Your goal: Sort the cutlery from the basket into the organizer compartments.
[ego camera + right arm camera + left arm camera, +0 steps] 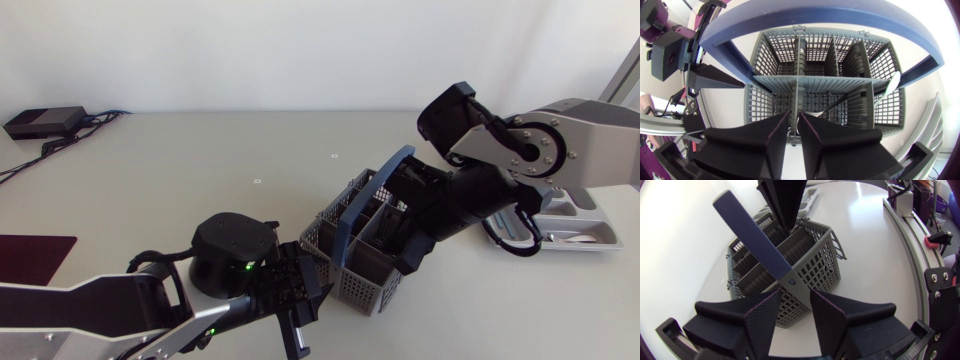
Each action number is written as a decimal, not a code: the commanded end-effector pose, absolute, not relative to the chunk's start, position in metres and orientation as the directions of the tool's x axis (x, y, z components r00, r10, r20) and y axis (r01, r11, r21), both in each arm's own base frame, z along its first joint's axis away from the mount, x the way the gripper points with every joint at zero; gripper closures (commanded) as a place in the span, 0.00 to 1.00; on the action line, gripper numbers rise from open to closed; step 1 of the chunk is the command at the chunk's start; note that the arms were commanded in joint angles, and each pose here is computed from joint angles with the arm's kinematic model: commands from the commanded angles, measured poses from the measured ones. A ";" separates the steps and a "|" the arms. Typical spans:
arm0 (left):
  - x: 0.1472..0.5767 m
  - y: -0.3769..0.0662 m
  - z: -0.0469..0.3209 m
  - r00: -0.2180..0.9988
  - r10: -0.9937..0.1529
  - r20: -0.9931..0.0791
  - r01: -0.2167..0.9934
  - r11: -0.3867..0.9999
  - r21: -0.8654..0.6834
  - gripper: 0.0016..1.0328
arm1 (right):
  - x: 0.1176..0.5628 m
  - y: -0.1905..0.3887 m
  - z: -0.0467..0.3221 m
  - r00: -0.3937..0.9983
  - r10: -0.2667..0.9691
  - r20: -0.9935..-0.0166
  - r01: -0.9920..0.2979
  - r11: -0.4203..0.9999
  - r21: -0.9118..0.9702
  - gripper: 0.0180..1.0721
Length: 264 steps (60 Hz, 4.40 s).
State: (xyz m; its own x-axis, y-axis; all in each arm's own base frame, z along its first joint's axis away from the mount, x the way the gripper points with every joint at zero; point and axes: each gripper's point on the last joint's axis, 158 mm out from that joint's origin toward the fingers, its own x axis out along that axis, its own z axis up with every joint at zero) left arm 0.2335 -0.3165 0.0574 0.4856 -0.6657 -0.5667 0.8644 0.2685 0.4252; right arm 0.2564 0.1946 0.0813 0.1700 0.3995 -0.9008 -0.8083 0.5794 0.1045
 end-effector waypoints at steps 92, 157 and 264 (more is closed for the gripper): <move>0.226 -0.312 0.043 0.472 -0.653 -0.593 0.871 0.240 0.429 0.60 | 0.260 0.170 0.070 0.254 0.264 -0.931 -0.841 0.536 -0.077 0.70; 0.224 -0.313 0.043 0.468 -0.654 -0.594 0.873 0.237 0.427 0.60 | 0.258 0.177 0.037 0.256 0.226 -0.940 -0.846 0.522 -0.105 0.72; 0.230 -0.309 0.041 0.490 -0.640 -0.592 0.862 0.253 0.440 0.60 | 0.243 0.076 0.198 0.334 0.237 -0.912 -0.555 0.832 0.013 0.95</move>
